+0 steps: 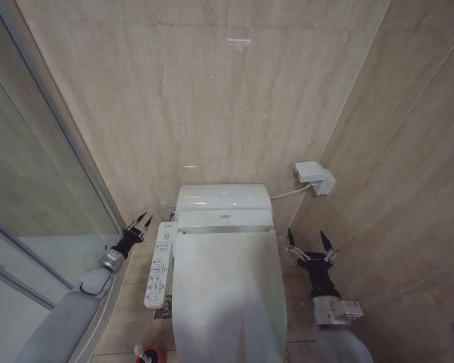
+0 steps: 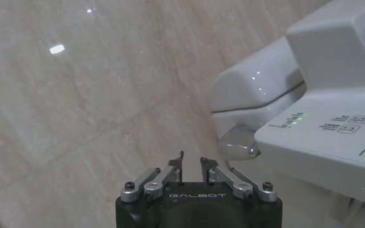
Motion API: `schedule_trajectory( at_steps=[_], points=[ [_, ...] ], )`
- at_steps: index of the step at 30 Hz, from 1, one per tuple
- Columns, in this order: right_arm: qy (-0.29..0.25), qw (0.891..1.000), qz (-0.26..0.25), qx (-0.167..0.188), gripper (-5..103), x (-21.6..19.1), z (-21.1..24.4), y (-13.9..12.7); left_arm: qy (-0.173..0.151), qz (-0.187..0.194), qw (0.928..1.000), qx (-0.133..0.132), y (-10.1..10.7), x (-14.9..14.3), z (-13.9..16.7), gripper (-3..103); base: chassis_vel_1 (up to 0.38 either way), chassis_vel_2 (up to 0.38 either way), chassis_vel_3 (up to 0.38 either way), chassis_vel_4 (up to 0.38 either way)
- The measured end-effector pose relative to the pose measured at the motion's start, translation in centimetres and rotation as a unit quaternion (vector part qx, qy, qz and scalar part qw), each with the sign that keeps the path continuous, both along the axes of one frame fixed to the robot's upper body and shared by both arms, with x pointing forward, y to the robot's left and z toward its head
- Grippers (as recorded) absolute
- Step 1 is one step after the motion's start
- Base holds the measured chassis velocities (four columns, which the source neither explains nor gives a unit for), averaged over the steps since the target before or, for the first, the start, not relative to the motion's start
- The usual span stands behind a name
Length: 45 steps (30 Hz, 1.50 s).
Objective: Open the toilet lid, clean the toilet bowl with a toilet brush, close the toilet lid, and flush.
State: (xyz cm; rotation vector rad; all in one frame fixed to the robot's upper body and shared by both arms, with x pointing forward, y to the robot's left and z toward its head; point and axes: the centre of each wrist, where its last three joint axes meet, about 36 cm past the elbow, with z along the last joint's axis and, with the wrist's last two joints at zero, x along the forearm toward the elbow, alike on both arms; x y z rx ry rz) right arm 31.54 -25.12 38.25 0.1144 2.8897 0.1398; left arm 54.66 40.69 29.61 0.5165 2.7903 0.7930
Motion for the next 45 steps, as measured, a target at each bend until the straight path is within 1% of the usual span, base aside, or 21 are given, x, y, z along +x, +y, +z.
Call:
schedule_trajectory(
  at_steps=[2,4,5,9,13,14,16,20,26,28,36,39,43,45],
  points=[
    [0.000,1.000,0.000,0.000,100,0.0,0.0,0.0,0.001,-0.005,1.0000,0.004,-0.1,0.2,-0.1,27,0.000,0.000,0.000,0.000],
    [0.000,1.000,0.000,0.000,100,0.0,0.0,0.0,0.001,-0.015,0.9998,0.014,-0.3,0.7,-0.2,27,0.000,0.000,0.000,0.000],
    [0.000,1.000,0.000,0.000,100,0.0,0.0,0.0,0.001,-0.020,0.9996,0.019,-0.4,0.9,-0.3,2,0.000,0.000,0.000,0.000],
    [0.000,1.000,0.000,0.000,100,0.0,0.0,0.0,0.003,-0.039,0.9986,0.035,-0.9,1.5,-0.6,2,0.000,0.000,0.000,0.000],
    [0.000,1.000,0.000,0.000,100,0.0,0.0,0.0,0.004,-0.047,0.9979,0.045,-1.2,1.8,-0.8,2,0.000,0.000,0.000,0.000],
    [0.000,1.000,0.000,0.000,100,0.0,0.0,0.0,0.003,-0.050,0.9975,0.051,-1.3,2.0,-0.8,0,0.000,0.000,0.000,0.000],
    [0.000,1.000,0.000,0.000,100,0.0,0.0,0.0,-0.002,-0.059,0.9961,0.066,-1.3,2.5,-0.8,0,0.000,0.000,0.000,0.000],
    [0.000,1.000,0.000,0.000,100,0.0,0.0,0.0,-0.002,-0.064,0.9952,0.074,-1.3,2.9,-0.7,0,0.000,0.000,0.000,0.000],
    [0.000,1.000,0.000,0.000,100,0.0,0.0,0.0,-0.006,-0.069,0.9948,0.075,-1.6,3.1,-0.5,0,0.000,0.000,0.000,0.000],
    [0.000,1.000,0.000,0.000,100,0.0,0.0,0.0,-0.012,-0.077,0.9942,0.074,-2.2,2.8,-0.2,0,0.000,0.000,0.000,0.000],
    [0.000,1.000,0.000,0.000,100,0.0,0.0,0.0,-0.008,-0.076,0.9943,0.074,-2.3,2.1,-0.5,0,0.000,0.000,0.000,0.000],
    [0.000,1.000,0.000,0.000,100,0.0,0.0,0.0,-0.004,-0.074,0.9946,0.072,-2.1,1.7,-0.9,0,0.000,0.000,0.000,0.000],
    [0.000,1.000,0.000,0.000,100,0.0,0.0,0.0,0.011,-0.072,0.9947,0.072,-2.0,0.8,-2.1,0,0.000,0.000,0.000,0.000],
    [0.000,1.000,0.000,0.000,100,0.0,0.0,0.0,0.014,-0.071,0.9947,0.072,-2.0,0.7,-2.3,0,0.000,0.000,0.000,0.000]
  ],
)
